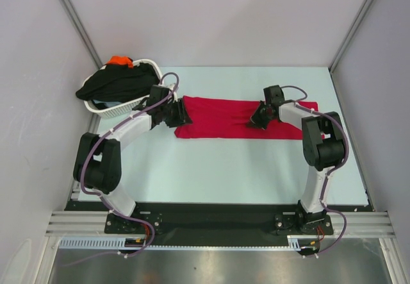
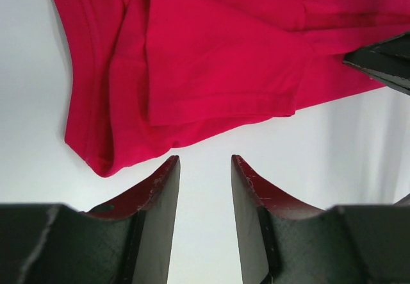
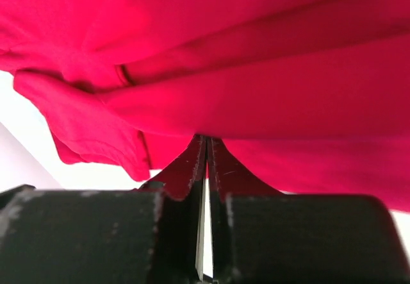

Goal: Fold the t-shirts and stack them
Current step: Fold the tshirt

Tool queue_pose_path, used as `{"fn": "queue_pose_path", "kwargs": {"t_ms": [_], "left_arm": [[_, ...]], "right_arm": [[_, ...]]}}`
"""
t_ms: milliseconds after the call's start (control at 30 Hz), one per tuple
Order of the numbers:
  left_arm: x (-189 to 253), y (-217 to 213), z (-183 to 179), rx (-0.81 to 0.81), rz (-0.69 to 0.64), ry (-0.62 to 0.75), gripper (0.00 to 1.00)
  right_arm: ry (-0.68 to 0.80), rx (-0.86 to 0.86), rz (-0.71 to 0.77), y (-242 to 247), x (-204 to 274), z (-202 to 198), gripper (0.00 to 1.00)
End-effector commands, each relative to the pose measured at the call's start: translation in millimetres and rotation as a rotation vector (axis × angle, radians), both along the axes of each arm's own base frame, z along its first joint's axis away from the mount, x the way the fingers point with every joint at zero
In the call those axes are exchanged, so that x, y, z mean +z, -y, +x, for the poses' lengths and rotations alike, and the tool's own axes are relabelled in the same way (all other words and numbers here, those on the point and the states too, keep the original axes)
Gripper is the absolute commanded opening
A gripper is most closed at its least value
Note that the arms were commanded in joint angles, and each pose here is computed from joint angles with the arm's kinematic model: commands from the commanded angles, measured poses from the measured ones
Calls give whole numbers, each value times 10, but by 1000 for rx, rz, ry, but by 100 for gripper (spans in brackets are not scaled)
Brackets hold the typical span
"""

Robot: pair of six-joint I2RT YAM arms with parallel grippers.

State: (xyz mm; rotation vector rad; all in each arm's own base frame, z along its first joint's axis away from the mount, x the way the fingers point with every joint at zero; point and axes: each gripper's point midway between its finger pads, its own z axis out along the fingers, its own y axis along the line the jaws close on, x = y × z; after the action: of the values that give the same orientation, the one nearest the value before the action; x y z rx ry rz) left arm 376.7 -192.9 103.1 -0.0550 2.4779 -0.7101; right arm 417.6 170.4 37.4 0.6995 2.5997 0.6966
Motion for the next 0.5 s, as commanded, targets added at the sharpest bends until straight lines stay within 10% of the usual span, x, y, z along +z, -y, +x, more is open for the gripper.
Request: {"fn": "queue_pose_path", "kwargs": {"t_ms": [0,467], "left_arm": [[52,67,9,-32,-21,28,43],[-27,108,107,-31,-17,-7,43]], "right_arm": [[53,-15,56,-201,180,219,1],[59,-20,103,-528,72,254,0]]}}
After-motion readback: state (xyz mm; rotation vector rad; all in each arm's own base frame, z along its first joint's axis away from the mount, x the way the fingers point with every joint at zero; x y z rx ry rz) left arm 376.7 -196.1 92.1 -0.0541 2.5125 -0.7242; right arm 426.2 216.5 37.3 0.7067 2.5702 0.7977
